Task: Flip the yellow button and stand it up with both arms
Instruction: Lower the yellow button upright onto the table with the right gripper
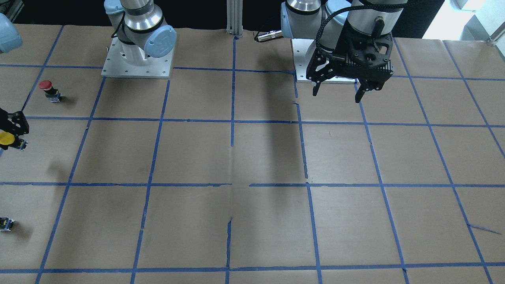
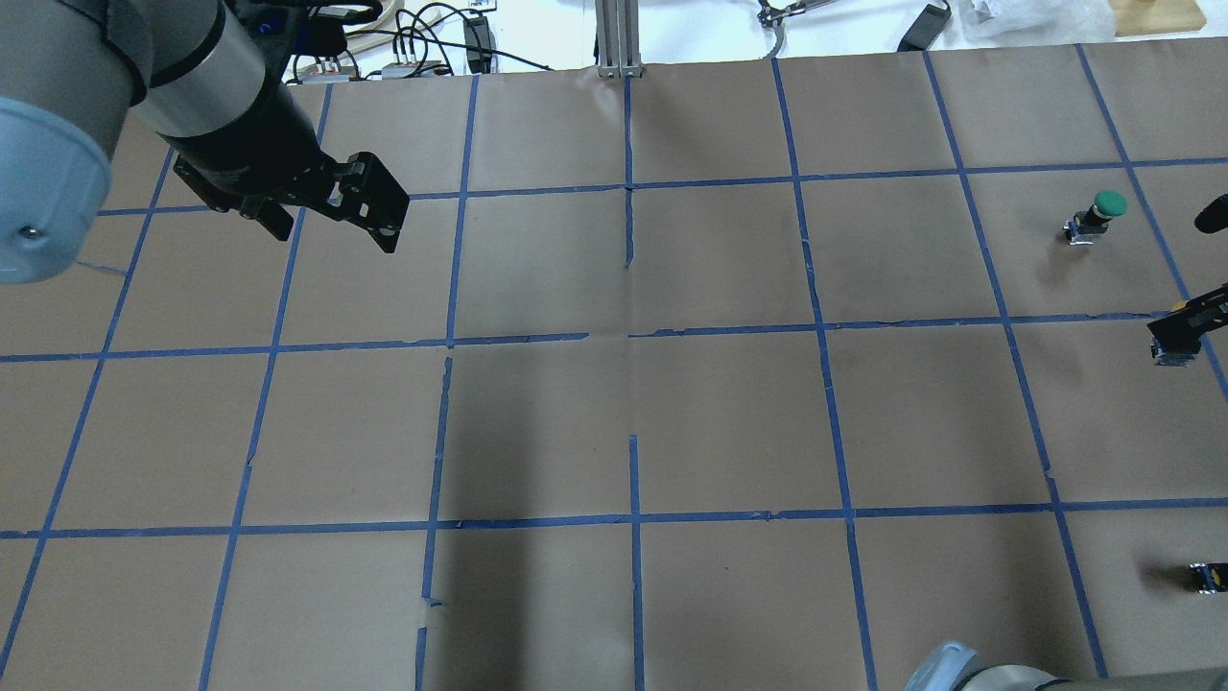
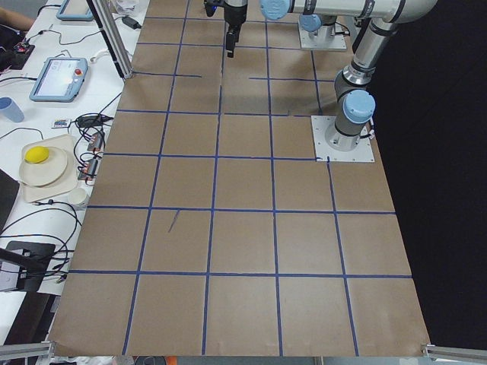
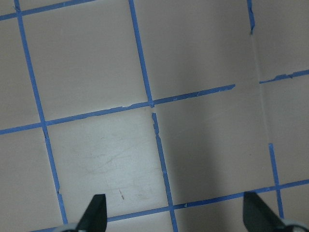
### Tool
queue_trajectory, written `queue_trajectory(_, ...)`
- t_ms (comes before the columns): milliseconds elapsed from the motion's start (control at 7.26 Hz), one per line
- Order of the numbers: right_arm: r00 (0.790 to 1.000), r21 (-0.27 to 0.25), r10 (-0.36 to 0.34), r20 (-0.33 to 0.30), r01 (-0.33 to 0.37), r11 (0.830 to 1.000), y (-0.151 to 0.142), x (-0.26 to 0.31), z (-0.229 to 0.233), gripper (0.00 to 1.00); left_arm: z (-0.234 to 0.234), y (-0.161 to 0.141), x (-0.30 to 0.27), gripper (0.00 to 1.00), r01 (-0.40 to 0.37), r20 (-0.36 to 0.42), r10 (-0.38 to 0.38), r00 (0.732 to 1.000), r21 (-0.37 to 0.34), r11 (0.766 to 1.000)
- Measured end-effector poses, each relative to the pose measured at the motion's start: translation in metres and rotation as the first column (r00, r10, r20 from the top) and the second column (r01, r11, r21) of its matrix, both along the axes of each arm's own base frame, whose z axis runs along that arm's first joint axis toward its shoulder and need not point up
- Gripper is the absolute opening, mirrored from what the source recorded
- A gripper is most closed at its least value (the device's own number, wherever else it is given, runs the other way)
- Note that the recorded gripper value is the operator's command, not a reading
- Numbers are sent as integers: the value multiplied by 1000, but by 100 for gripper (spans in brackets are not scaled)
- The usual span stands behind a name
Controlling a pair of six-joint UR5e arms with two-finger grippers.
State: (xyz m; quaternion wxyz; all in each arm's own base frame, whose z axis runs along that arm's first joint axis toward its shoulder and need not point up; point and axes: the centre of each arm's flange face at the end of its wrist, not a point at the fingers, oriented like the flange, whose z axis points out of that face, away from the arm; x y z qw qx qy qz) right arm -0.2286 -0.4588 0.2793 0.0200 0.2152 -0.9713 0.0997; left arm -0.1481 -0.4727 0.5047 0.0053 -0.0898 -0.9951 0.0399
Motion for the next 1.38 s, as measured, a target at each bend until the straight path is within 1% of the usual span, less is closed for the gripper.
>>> queue_trajectory(138,999,-16,41,-2,-41,999,-3,-10,-10,24,2,1,-1,100,2,-1,-2,1000,-5,1000)
queue_trajectory(275,999,-27,51,7,-51,998,0,-25,-21,24,5,1,-1,100,1,0,-1,1000,-12,1000)
queue_trajectory(413,997,-35,79,15,-78,996,3,-36,-29,24,9,-1,-2,100,-9,1,9,1000,-20,1000)
queue_trajectory(551,992,-41,124,19,-123,992,4,-41,-36,24,13,-5,-2,100,-25,1,25,1000,-28,999)
queue_trajectory(688,988,-62,146,42,-143,988,4,-40,-40,27,16,-8,-2,100,-35,1,35,999,-33,999)
queue_trajectory(826,984,-90,162,75,-155,984,3,-36,-43,26,18,-9,-2,100,-39,2,39,999,-34,999)
queue_trajectory(964,978,-108,186,98,-175,979,3,-32,-45,27,18,-10,-2,100,-40,3,40,999,-33,999)
queue_trajectory(1101,970,-115,216,107,-204,972,3,-30,-49,30,18,-9,-2,100,-40,2,40,999,-32,999)
queue_trajectory(1239,964,-111,242,108,-230,967,4,-29,-53,30,18,-9,-2,100,-40,2,40,999,-32,999)
queue_trajectory(1377,961,-93,252,115,-242,966,7,-29,-57,31,18,-10,-2,100,-40,2,40,999,-33,999)
